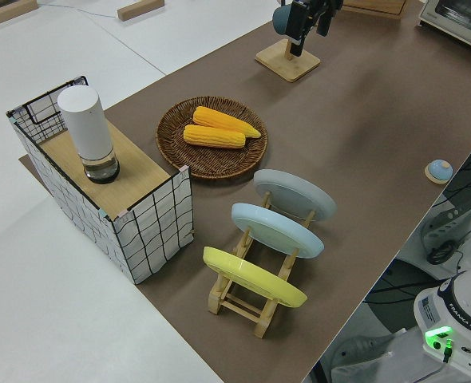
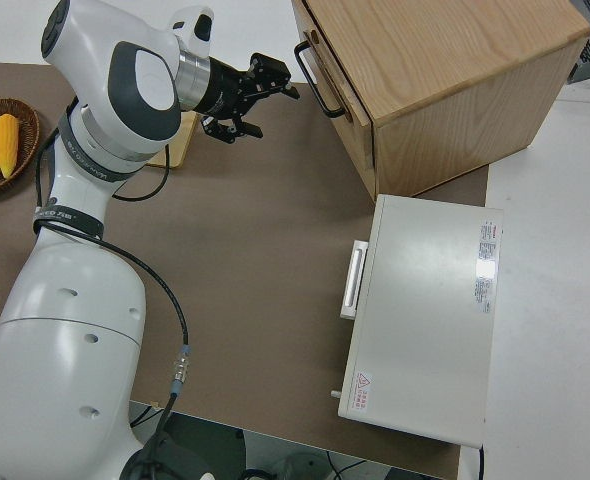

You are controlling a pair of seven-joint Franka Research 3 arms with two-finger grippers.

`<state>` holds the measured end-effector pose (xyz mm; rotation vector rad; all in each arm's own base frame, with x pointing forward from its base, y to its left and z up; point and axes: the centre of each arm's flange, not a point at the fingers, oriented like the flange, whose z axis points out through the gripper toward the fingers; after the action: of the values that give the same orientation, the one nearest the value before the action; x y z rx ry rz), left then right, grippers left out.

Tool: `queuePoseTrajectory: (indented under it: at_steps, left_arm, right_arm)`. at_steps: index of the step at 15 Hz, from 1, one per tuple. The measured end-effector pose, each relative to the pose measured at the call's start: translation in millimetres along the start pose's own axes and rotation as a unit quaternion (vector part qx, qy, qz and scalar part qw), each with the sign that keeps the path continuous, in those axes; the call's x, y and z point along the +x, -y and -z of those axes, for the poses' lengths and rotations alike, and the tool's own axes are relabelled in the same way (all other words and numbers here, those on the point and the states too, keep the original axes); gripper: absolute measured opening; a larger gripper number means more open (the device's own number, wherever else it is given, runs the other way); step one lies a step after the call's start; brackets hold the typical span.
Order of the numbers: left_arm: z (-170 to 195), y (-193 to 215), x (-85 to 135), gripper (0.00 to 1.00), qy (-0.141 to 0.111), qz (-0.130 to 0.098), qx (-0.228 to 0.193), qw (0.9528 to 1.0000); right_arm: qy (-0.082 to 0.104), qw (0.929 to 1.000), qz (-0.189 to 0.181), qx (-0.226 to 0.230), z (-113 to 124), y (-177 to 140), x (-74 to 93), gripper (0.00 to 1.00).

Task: Slide drawer open with right arm
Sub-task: 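Raise the right arm and move the right gripper toward the drawer handle, then hook the right gripper onto the black drawer handle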

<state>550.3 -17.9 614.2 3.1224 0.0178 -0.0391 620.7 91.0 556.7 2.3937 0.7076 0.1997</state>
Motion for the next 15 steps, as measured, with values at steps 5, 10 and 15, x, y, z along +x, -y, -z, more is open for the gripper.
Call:
queuePoseTrajectory:
  at_steps: [5,10,15]
  left_arm:
    - [0,0,0,1.0,0.0,0.0,0.0,1.0]
    - [0,0,0,1.0,0.0,0.0,0.0,1.0]
    - [0,0,0,1.0,0.0,0.0,0.0,1.0]
  right_arm:
    - [0.013,0.9932,0.01,-0.115,-16,21,19.0,0.99]
    - [0.022,0.9783,0.002,-0.206,-37,27,29.1,0.99]
    - [0.018,0.966,-0.035,-0.256,-68,60,47.5,0.99]
